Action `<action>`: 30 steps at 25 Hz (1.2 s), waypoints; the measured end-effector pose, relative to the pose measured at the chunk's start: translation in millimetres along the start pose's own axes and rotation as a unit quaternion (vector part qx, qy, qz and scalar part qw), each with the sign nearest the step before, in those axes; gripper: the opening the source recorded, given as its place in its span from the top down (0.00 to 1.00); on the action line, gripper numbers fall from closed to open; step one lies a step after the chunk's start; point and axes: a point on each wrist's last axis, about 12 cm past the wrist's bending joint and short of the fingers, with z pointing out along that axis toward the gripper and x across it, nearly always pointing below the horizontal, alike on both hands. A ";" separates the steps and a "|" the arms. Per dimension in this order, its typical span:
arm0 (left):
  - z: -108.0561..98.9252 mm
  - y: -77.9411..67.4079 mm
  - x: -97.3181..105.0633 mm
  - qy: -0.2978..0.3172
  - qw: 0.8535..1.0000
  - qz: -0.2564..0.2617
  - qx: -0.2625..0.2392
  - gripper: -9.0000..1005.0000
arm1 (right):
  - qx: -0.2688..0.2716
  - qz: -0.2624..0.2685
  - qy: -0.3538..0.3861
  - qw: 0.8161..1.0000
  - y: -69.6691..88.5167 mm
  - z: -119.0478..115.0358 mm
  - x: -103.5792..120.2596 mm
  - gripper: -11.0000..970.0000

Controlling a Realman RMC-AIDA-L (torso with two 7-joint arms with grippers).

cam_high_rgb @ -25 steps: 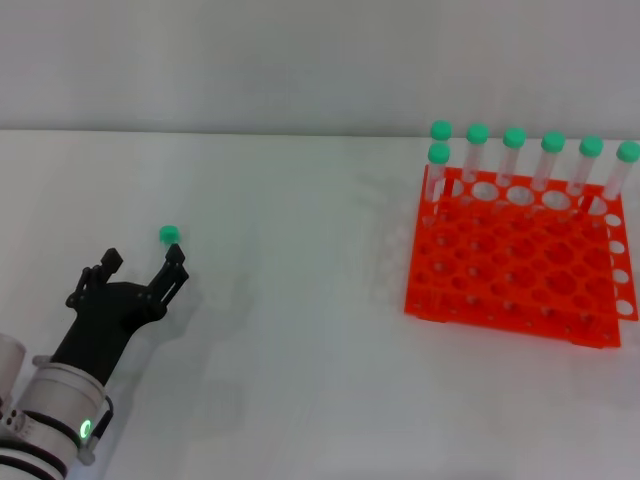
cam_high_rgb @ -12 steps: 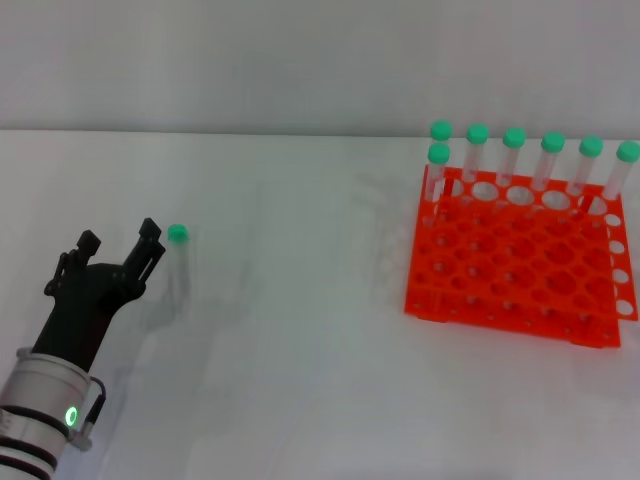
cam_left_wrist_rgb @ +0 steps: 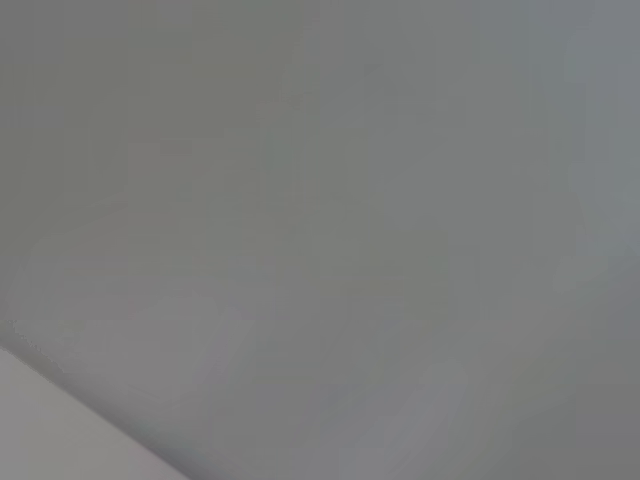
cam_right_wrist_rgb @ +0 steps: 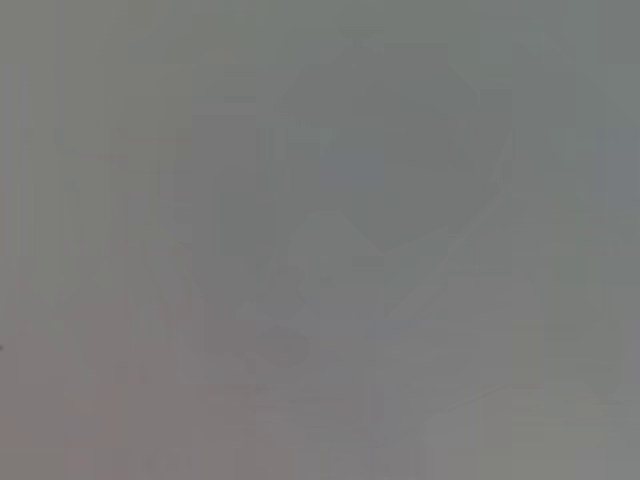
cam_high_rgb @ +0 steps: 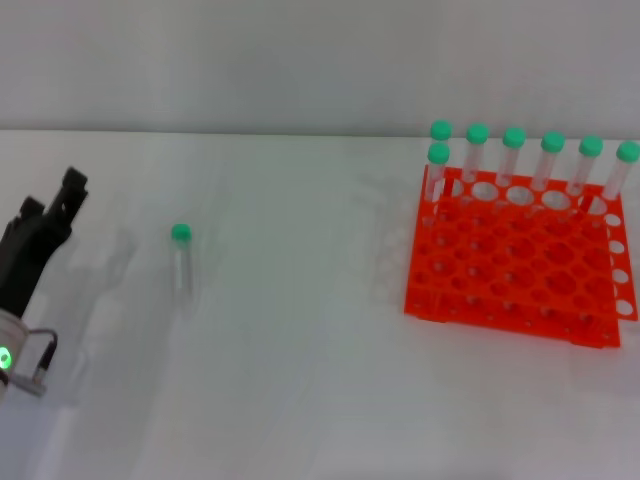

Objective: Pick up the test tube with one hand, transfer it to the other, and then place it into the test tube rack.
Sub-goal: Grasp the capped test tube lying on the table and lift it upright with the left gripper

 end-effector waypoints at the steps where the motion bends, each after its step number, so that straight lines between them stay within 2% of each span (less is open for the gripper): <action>1: 5.0 3.0 -5.6 0.013 1.000 -0.010 0.011 0.13 | 0.000 -0.001 0.000 1.000 0.5 0.4 -0.1 0.10; 6: 25.6 20.2 -39.2 0.090 0.993 -0.068 0.037 0.13 | -0.003 -0.010 -0.005 1.000 5.1 3.0 -1.3 0.10; 7: 25.6 20.2 -39.2 0.090 0.993 -0.068 0.037 0.13 | -0.001 -0.011 -0.007 1.000 4.3 3.2 -1.8 0.10; 8: 35.5 24.5 -55.6 0.140 0.986 -0.080 0.042 0.13 | 0.002 -0.014 -0.007 1.000 3.0 3.2 -2.1 0.10; 12: 47.7 24.6 -75.7 0.211 0.972 -0.086 0.051 0.14 | 0.023 -0.021 -0.011 0.999 -4.6 1.8 -3.4 0.10; 14: 54.3 21.2 -83.9 0.243 0.965 -0.078 0.059 0.14 | 0.030 -0.020 -0.013 0.999 -7.4 0.4 -3.7 0.10; 17: 72.0 10.2 -99.4 0.318 0.944 -0.058 0.060 0.14 | 0.033 -0.020 -0.015 0.999 -8.5 0.5 -4.3 0.10; 18: 73.6 9.3 -100.6 0.327 0.942 -0.057 0.057 0.14 | 0.032 -0.022 -0.016 0.999 -8.0 1.6 -4.8 0.10; 20: 86.0 1.5 -109.5 0.365 0.929 -0.058 0.033 0.14 | 0.031 -0.029 -0.016 0.999 -6.8 3.9 -5.7 0.10; 22: 95.3 -5.4 -115.9 0.383 0.922 -0.052 0.019 0.14 | 0.029 -0.034 -0.016 0.999 -5.5 5.6 -6.2 0.10; 27: 123.4 -26.4 -139.7 0.429 0.903 -0.010 -0.028 0.15 | 0.025 -0.037 -0.018 0.999 -2.8 10.9 -8.6 0.10; 30: 135.8 -39.9 -146.0 0.458 0.888 0.005 -0.052 0.15 | 0.022 -0.037 -0.017 0.999 -0.5 14.7 -9.8 0.10</action>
